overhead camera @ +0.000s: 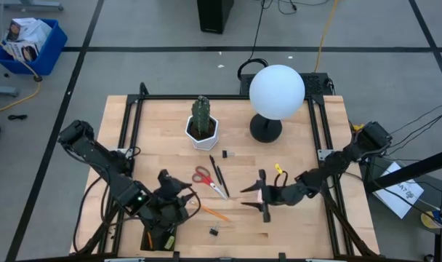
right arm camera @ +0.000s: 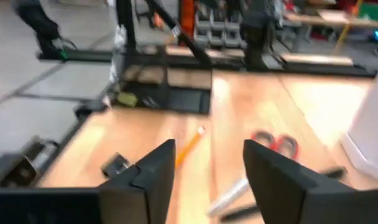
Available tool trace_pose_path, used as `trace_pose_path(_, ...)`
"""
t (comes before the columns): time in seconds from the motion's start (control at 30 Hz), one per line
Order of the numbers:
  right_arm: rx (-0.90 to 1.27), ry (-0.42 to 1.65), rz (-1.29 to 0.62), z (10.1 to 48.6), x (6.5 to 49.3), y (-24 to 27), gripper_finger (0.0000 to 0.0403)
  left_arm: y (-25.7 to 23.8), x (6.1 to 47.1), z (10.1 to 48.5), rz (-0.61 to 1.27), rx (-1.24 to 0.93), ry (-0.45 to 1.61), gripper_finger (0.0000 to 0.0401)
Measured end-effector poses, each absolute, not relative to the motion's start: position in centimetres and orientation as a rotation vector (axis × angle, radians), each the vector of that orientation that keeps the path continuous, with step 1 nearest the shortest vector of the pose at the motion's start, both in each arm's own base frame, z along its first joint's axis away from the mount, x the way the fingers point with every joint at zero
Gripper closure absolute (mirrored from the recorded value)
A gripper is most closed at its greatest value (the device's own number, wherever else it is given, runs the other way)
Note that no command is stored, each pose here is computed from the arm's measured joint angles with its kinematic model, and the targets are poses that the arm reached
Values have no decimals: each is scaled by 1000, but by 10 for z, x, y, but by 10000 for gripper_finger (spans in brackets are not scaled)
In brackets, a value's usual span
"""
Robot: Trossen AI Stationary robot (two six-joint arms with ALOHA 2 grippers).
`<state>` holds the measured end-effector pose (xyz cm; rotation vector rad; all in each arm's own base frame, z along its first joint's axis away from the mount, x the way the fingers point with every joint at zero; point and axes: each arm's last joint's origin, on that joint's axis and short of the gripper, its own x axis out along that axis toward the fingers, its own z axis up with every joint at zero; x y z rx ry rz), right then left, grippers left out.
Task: Pick and place office supplies into organizer
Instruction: Put the sticky notes in the desk organizer
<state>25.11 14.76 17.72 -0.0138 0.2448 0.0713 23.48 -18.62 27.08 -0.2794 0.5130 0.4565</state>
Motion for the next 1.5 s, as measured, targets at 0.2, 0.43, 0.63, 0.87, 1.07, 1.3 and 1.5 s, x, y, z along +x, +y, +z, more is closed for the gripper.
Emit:
trace_pose_path(0.2,60,425,17,161,248,138,200,-188,238,274,464,-285,450,244)
trace_pose_path(0.43,1,656,9,141,233,138,214,-196,247,277,395,-227,416,244)
trace_pose_path(0.63,50,778,160,135,218,154,224,-198,248,277,369,-207,425,245)
trace_pose_path(0.87,51,879,137,127,196,167,234,-196,254,269,397,-201,435,245)
trace_pose_path(1.07,5,895,102,130,192,171,234,-194,266,256,420,-203,462,244)
trace_pose_path(1.3,-97,1000,-3,131,187,164,234,-193,270,253,423,-229,468,244)
trace_pose_path(1.5,-134,1011,-24,121,189,165,234,-195,271,255,404,-216,456,244)
